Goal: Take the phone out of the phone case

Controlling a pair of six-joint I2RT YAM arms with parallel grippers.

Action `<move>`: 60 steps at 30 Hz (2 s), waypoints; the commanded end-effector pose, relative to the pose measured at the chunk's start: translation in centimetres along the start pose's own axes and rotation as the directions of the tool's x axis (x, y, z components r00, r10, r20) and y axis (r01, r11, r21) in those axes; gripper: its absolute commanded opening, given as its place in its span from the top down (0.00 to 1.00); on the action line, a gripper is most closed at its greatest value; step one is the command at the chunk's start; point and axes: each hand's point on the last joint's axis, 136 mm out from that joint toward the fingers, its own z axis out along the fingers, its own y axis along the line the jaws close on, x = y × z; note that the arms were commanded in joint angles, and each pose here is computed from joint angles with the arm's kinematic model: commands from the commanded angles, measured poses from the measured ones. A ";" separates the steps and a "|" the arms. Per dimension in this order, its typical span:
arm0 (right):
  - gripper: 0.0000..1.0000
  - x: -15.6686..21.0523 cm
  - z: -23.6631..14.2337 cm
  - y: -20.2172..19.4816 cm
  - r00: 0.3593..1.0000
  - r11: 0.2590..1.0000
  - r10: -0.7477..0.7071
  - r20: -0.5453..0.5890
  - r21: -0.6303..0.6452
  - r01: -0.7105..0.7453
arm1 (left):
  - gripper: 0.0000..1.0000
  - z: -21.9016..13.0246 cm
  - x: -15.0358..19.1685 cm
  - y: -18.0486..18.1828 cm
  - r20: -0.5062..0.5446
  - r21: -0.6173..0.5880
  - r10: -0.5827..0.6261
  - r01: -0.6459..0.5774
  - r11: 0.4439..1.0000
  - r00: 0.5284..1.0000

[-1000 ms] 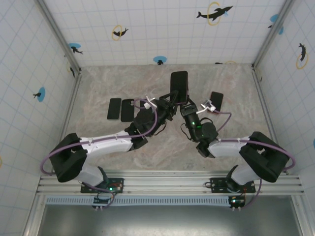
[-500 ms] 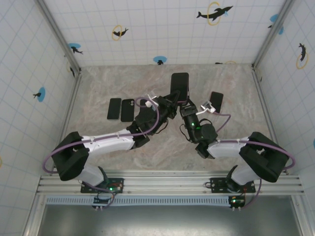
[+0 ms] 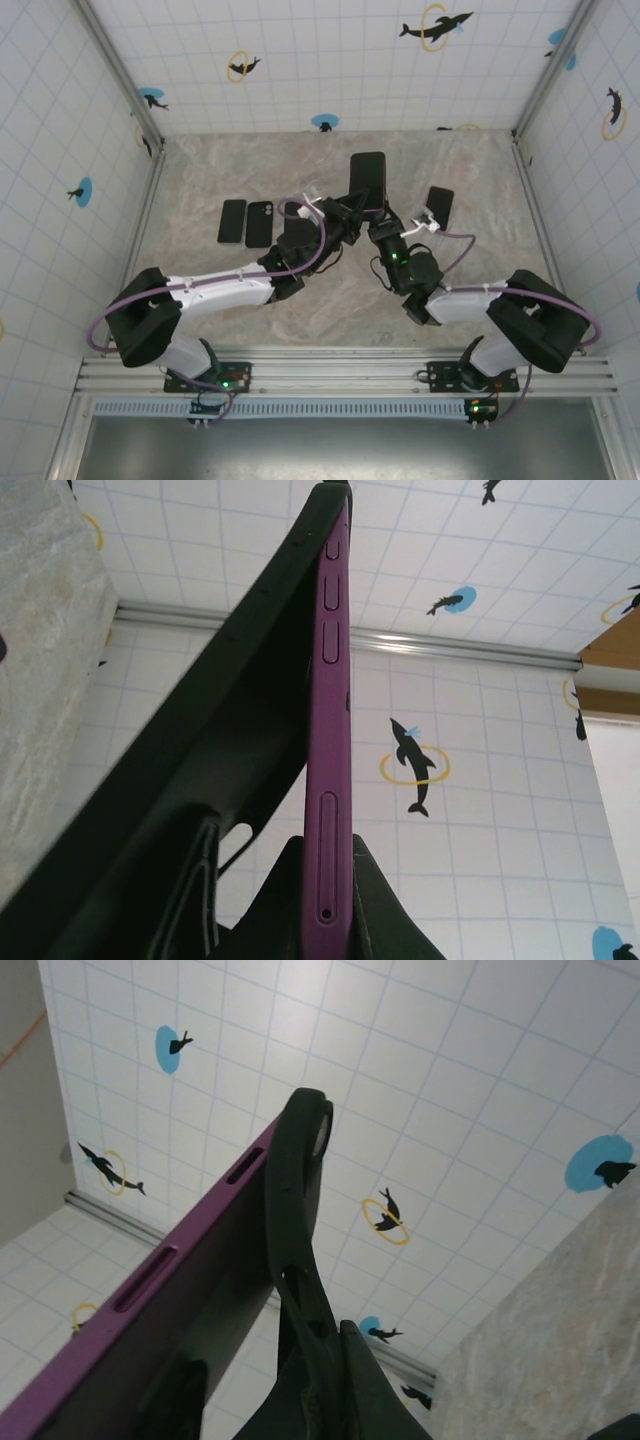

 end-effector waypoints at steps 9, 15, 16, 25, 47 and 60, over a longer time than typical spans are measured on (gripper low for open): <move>1.00 -5.2 0.0 -4.0 0.934 0.934 -0.331 0.132 0.189 0.304 | 1.00 -3.4 1.8 -1.8 -0.106 0.056 -0.090 0.096 0.994 0.990; 1.00 -6.2 -0.3 -4.7 0.942 0.938 -0.314 0.116 0.193 0.289 | 1.00 -4.9 -0.3 -0.6 -0.042 0.009 -0.048 0.049 0.999 0.998; 1.00 -6.1 -0.3 -5.1 0.946 0.936 -0.310 0.095 0.208 0.285 | 1.00 -5.0 -0.7 -0.2 -0.033 -0.004 -0.039 0.039 0.999 0.999; 1.00 -6.0 -1.0 -6.4 0.969 0.940 -0.227 -0.097 0.239 0.244 | 1.00 -2.6 -3.0 3.8 -0.048 -0.089 0.074 -0.078 0.993 0.996; 1.00 -5.3 -4.3 -13.1 0.982 0.901 0.148 -0.116 0.425 -0.085 | 1.00 4.3 -8.3 18.0 0.034 -0.304 0.044 -0.032 0.952 0.998; 1.00 -5.2 -4.9 -15.1 0.976 0.879 0.178 -0.121 0.466 -0.103 | 1.00 5.3 -9.1 21.9 0.080 -0.334 -0.068 0.091 0.938 0.995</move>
